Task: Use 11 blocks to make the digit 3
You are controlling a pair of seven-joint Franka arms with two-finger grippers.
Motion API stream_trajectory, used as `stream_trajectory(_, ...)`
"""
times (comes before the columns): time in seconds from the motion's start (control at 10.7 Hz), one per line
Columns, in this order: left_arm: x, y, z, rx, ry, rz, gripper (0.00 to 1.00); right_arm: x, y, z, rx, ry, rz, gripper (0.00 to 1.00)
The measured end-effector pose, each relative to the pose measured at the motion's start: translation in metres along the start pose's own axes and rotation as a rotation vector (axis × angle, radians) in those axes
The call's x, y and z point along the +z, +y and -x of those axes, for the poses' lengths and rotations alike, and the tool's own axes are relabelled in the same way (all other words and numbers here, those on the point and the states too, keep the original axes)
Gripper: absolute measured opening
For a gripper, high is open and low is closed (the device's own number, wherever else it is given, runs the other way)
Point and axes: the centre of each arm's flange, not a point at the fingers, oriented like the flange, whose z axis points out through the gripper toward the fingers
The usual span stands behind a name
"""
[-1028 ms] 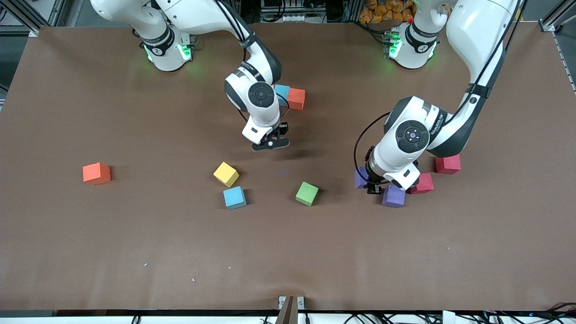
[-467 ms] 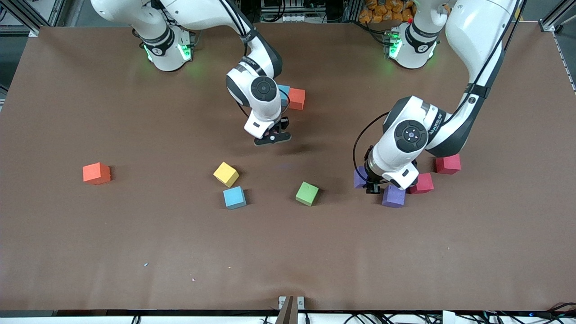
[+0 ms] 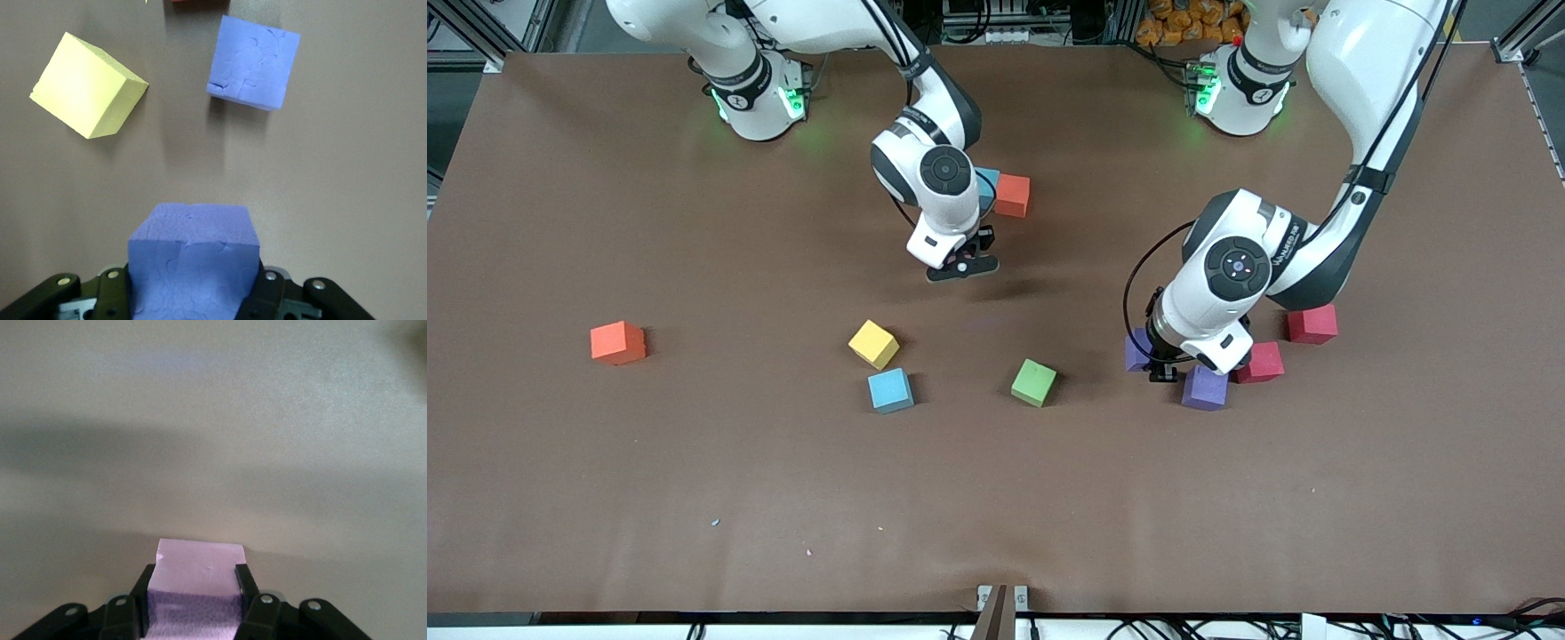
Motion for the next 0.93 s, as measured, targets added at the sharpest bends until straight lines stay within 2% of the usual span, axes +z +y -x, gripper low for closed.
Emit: stream_trajectory(0.93, 0.0015, -0.0038, 0.0062, 0.011, 0.002, -0.007, 0.56, 0.0018, 0.0077, 0.0075, 0.031, -0.011, 0.008, 0.52)
